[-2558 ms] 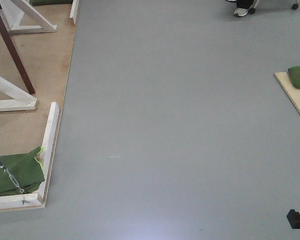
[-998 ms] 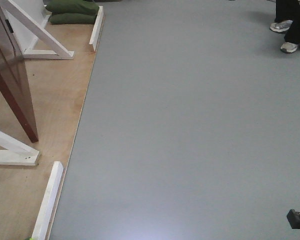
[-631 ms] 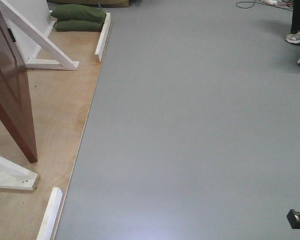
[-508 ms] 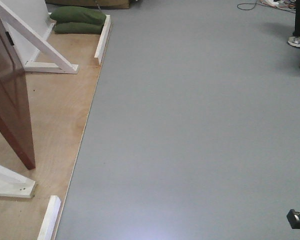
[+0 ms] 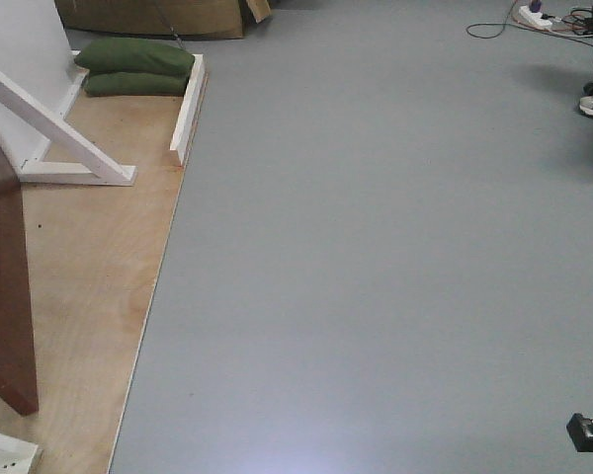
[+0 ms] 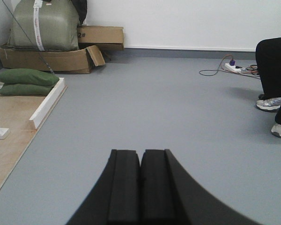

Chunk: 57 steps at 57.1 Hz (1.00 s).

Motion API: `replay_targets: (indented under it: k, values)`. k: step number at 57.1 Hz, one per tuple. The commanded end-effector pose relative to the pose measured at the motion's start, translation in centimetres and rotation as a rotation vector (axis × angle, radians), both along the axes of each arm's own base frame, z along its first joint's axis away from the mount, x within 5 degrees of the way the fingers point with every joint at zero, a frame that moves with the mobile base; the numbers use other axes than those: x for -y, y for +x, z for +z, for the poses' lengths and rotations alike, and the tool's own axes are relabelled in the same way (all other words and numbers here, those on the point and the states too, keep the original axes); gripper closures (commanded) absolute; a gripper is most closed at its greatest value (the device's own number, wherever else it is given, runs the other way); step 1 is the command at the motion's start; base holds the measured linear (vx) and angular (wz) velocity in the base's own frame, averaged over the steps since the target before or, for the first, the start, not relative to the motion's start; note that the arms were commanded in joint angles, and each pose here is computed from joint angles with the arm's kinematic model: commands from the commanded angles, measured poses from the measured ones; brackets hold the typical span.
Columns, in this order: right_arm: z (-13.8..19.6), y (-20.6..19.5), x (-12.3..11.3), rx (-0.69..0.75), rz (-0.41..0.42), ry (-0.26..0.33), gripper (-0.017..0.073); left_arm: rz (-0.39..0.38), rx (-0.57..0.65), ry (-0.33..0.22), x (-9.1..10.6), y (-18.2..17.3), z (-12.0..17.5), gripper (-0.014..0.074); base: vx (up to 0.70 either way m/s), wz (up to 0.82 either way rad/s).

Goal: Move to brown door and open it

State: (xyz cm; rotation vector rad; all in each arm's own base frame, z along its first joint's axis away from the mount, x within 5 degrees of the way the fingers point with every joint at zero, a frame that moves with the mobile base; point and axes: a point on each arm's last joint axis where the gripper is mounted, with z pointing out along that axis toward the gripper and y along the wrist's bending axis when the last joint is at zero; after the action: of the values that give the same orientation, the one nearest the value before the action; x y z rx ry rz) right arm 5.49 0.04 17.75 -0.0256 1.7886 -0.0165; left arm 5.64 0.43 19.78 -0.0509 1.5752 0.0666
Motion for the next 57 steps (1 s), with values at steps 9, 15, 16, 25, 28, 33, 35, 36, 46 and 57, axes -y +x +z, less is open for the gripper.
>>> replay_targets:
  k: [9, 15, 16, 25, 28, 33, 35, 36, 46, 57]
  values:
    - [0.65, 0.06, 0.04, 0.092, -0.003, -0.012, 0.0559, -0.003, 0.107, -0.001, 0.04, -0.2, 1.34, 0.0597, 0.3, -0.02]
    - [0.65, 0.06, 0.04, 0.092, -0.003, -0.012, 0.0559, -0.003, 0.107, -0.001, 0.04, -0.2, 1.34, 0.0597, 0.25, 0.0]
    - [0.65, 0.06, 0.04, 0.092, -0.003, -0.012, 0.0559, -0.003, 0.107, -0.001, 0.04, -0.2, 1.34, 0.0597, 0.23, 0.0]
    - [0.65, 0.06, 0.04, 0.092, -0.003, -0.012, 0.0559, -0.003, 0.107, -0.001, 0.04, -0.2, 1.34, 0.0597, 0.21, 0.01]
    - [0.65, 0.06, 0.04, 0.092, -0.003, -0.012, 0.0559, -0.003, 0.107, -0.001, 0.04, -0.2, 1.34, 0.0597, 0.19, 0.01]
    - [0.65, 0.06, 0.04, 0.092, -0.003, -0.012, 0.0559, -0.003, 0.107, -0.001, 0.04, -0.2, 1.34, 0.0597, 0.18, 0.01]
    - [0.65, 0.06, 0.04, 0.092, -0.003, -0.012, 0.0559, -0.003, 0.107, -0.001, 0.04, -0.2, 1.34, 0.0597, 0.17, 0.01]
    - [0.65, 0.06, 0.04, 0.092, -0.003, -0.012, 0.0559, -0.003, 0.107, -0.001, 0.04, -0.2, 1.34, 0.0597, 0.17, 0.01]
    - [0.65, 0.06, 0.04, 0.092, -0.003, -0.012, 0.0559, -0.003, 0.107, -0.001, 0.04, -0.2, 1.34, 0.0597, 0.16, 0.01]
    - [0.65, 0.06, 0.04, 0.092, -0.003, -0.012, 0.0559, -0.003, 0.107, -0.001, 0.04, -0.2, 1.34, 0.0597, 0.13, 0.01]
